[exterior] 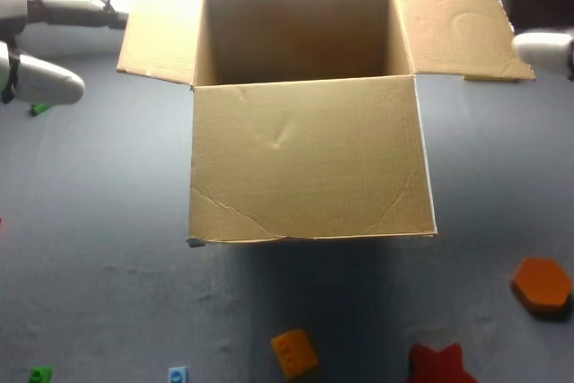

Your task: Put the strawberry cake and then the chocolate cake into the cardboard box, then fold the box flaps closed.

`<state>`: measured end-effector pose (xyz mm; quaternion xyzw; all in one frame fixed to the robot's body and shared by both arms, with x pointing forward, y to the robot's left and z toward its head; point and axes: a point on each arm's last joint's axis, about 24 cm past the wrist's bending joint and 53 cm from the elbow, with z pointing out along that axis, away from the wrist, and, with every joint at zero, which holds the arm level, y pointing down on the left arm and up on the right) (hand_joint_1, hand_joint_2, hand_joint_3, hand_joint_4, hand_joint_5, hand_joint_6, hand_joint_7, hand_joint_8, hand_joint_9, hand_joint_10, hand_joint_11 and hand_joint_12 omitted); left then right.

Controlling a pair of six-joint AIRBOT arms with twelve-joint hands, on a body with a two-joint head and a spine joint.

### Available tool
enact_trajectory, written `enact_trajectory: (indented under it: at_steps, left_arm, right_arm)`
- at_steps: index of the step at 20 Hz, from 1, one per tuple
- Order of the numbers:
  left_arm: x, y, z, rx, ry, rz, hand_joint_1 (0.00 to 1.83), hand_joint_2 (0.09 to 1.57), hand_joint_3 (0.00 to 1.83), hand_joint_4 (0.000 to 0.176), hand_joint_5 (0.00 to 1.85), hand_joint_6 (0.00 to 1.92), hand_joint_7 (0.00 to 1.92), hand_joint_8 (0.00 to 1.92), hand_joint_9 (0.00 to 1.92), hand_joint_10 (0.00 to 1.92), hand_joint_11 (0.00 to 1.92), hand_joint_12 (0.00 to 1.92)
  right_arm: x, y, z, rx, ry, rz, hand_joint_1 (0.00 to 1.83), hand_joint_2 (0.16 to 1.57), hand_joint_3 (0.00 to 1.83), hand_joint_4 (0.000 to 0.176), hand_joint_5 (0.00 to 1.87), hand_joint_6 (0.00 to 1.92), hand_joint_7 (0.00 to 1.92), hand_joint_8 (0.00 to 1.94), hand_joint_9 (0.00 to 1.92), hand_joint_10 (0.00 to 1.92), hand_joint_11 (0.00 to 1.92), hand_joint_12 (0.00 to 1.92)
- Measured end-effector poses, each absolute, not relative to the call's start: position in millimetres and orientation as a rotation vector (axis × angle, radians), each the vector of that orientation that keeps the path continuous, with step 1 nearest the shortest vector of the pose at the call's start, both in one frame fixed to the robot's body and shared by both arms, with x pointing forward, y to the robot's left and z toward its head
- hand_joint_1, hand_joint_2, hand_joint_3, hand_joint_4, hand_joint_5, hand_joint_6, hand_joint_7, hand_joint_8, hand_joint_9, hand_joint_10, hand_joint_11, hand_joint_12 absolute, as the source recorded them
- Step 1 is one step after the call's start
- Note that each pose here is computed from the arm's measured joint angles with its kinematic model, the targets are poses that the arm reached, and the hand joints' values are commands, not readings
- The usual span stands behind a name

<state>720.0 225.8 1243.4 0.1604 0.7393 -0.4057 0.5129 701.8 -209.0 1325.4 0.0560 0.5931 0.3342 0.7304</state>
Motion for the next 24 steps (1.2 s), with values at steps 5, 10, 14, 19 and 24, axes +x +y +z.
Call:
enact_trajectory:
  at_steps: [5, 10, 14, 19, 24]
  left_arm:
    - [714.1, 212.0, 1275.3, 0.480, 1.708, -0.974, 0.00, 1.31, 0.00, 0.000, 0.16, 0.01, 0.15, 0.00, 0.18, 0.00, 0.00, 0.65]
    - [698.7, 165.9, 1283.0, 0.652, 1.683, -1.005, 0.00, 1.28, 0.00, 0.000, 0.15, 0.00, 0.12, 0.00, 0.14, 0.00, 0.00, 0.55]
    - [697.3, 150.1, 1269.7, 0.711, 1.713, -0.993, 0.00, 1.27, 0.00, 0.000, 0.13, 0.00, 0.09, 0.00, 0.11, 0.00, 0.00, 0.47]
    - [698.5, 119.3, 1259.7, 0.785, 1.725, -1.006, 0.00, 1.25, 0.00, 0.000, 0.14, 0.00, 0.09, 0.00, 0.10, 0.00, 0.00, 0.51]
    - [696.8, 88.2, 1238.8, 0.914, 1.740, -0.982, 0.00, 1.27, 0.00, 0.000, 0.10, 0.00, 0.09, 0.00, 0.09, 0.00, 0.00, 0.42]
  right_arm:
    - [706.6, -237.2, 1275.6, 0.197, 1.461, 0.571, 0.02, 1.16, 0.00, 0.000, 0.00, 0.00, 0.02, 0.00, 0.02, 0.00, 0.00, 0.00]
    - [704.2, -217.1, 1221.9, 0.105, 1.622, 0.497, 0.06, 1.14, 0.00, 0.000, 0.02, 0.01, 0.06, 0.01, 0.04, 0.01, 0.00, 0.00]
    - [694.5, -190.0, 1192.2, -0.006, 1.745, 0.533, 0.01, 1.14, 0.00, 0.000, 0.04, 0.01, 0.08, 0.01, 0.03, 0.01, 0.00, 0.00]
    - [686.5, -156.3, 1190.5, -0.136, 1.734, 0.579, 0.00, 1.18, 0.02, 0.000, 0.06, 0.02, 0.09, 0.02, 0.03, 0.01, 0.00, 0.00]
    - [691.5, -154.6, 1224.0, -0.113, 1.621, 0.607, 0.00, 1.21, 0.02, 0.000, 0.08, 0.02, 0.11, 0.01, 0.04, 0.01, 0.00, 0.00]
